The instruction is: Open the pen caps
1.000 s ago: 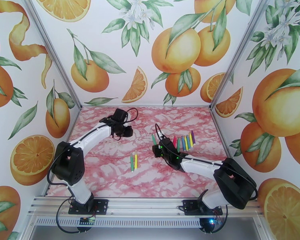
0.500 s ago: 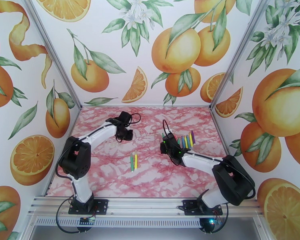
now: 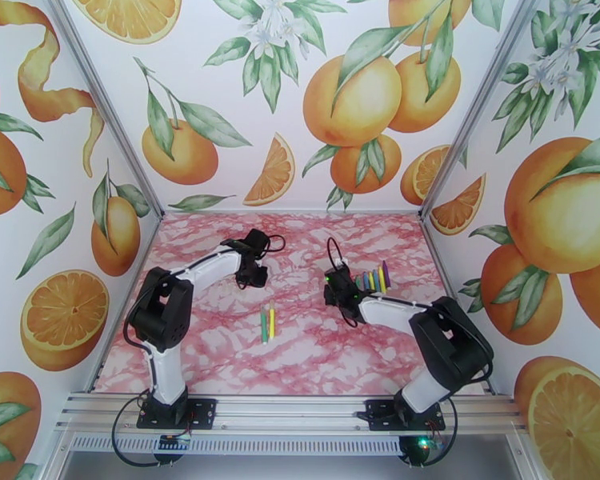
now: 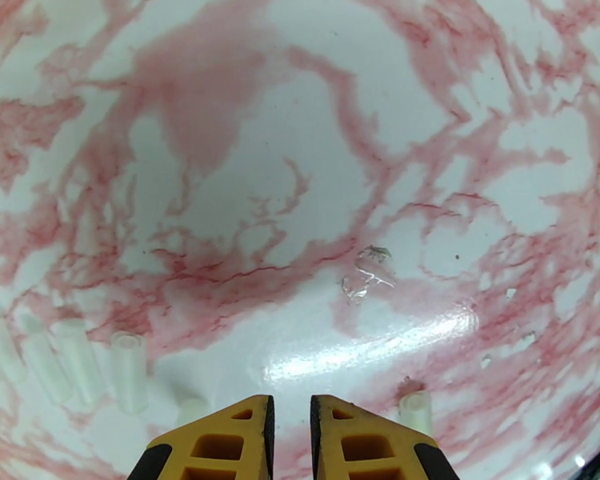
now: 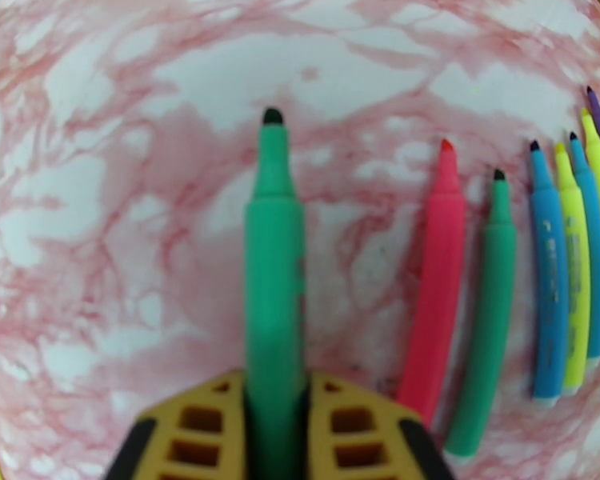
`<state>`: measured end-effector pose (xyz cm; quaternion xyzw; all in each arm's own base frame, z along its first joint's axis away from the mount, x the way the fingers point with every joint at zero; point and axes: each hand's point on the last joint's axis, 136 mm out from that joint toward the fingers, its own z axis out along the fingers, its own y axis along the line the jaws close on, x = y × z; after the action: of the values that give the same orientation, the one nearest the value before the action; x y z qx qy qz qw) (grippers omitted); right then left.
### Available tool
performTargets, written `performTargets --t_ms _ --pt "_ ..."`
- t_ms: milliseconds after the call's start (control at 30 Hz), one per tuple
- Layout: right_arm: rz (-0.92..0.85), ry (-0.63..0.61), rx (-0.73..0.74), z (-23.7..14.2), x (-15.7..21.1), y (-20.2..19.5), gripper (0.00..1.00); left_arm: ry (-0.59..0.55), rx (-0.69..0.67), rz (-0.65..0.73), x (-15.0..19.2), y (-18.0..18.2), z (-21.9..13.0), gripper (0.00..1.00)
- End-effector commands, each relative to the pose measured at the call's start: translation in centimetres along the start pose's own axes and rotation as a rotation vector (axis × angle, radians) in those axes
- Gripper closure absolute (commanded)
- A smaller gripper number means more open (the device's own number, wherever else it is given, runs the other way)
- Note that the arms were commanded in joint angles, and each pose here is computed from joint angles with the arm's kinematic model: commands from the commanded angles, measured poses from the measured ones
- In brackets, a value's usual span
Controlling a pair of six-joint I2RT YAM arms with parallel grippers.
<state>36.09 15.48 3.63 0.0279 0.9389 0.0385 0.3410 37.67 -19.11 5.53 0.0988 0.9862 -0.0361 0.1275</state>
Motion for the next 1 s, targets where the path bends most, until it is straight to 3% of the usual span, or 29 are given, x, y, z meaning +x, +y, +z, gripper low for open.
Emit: performTargets --t_ms 0,267,967 --pt "0.033 0.005 0.042 0.5 -0.3 -0.8 0.95 -0.005 -0.013 0.020 -0.5 -0.2 0.0 0.98" --pt "0.055 0.045 0.088 1.2 0.4 -2.0 0.87 0.027 -0.056 0.029 0.2 0.5 0.9 0.96" --pt "0.079 0.069 0.093 1.6 0.9 -2.4 0.80 0.090 -0.108 0.053 1.4 1.1 2.7 0.89"
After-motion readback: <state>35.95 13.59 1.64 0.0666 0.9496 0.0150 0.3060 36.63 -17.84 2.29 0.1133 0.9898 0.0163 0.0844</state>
